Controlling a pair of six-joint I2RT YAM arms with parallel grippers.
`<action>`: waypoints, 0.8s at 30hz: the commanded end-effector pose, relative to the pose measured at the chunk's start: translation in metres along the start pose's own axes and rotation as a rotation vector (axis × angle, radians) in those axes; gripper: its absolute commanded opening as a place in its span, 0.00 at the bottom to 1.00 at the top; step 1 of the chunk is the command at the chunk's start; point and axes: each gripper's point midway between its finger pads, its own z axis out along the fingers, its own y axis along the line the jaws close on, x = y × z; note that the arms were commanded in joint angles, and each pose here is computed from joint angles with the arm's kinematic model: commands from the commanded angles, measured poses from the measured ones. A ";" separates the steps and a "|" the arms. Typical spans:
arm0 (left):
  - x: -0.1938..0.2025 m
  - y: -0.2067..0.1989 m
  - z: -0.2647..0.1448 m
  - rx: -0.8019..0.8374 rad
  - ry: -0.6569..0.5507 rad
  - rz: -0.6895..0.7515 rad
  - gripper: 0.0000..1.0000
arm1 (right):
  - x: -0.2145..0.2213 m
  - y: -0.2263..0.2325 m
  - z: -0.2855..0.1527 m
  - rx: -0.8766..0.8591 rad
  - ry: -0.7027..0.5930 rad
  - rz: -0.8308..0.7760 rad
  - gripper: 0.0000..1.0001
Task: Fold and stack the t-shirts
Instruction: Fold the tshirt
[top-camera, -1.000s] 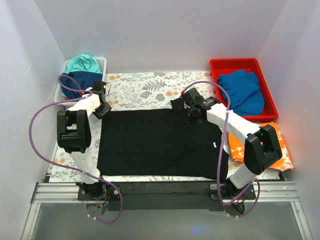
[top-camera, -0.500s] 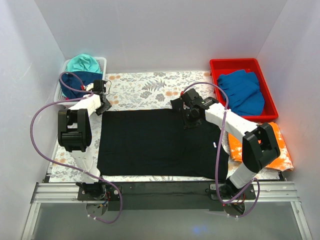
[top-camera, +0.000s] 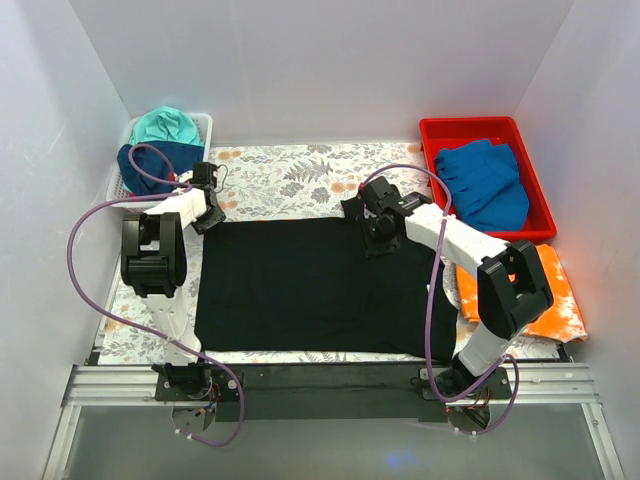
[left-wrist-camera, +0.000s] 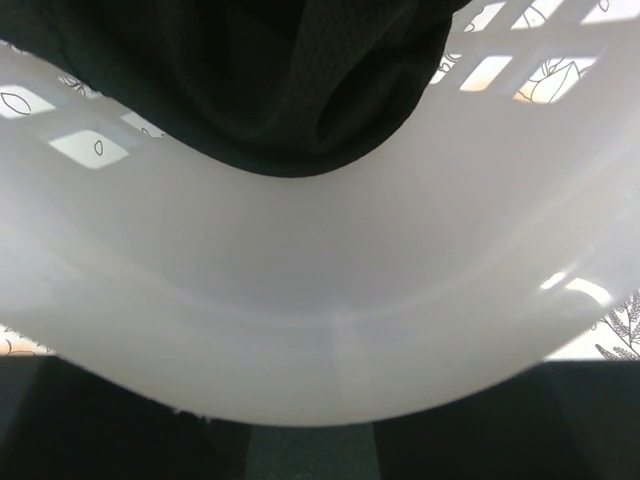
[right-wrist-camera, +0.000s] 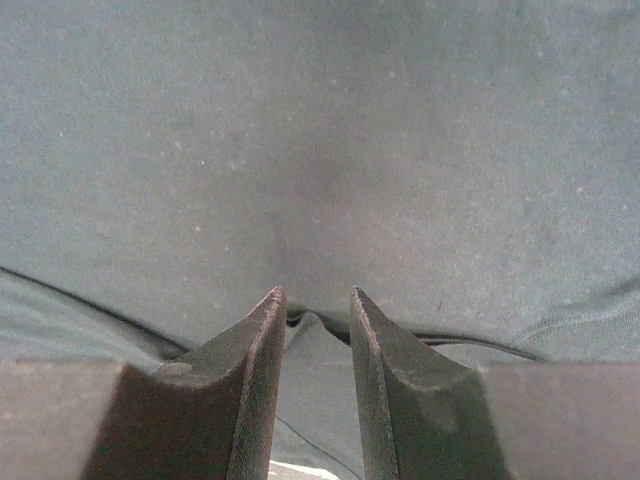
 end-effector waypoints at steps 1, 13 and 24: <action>0.025 0.002 0.029 -0.014 0.089 0.050 0.38 | -0.021 0.006 -0.005 -0.016 -0.053 -0.004 0.38; 0.064 0.023 0.028 -0.095 0.155 0.079 0.34 | -0.026 0.006 -0.002 -0.006 -0.053 -0.009 0.38; 0.090 0.025 0.018 -0.117 0.172 0.103 0.26 | -0.026 0.006 0.000 -0.010 -0.049 -0.014 0.38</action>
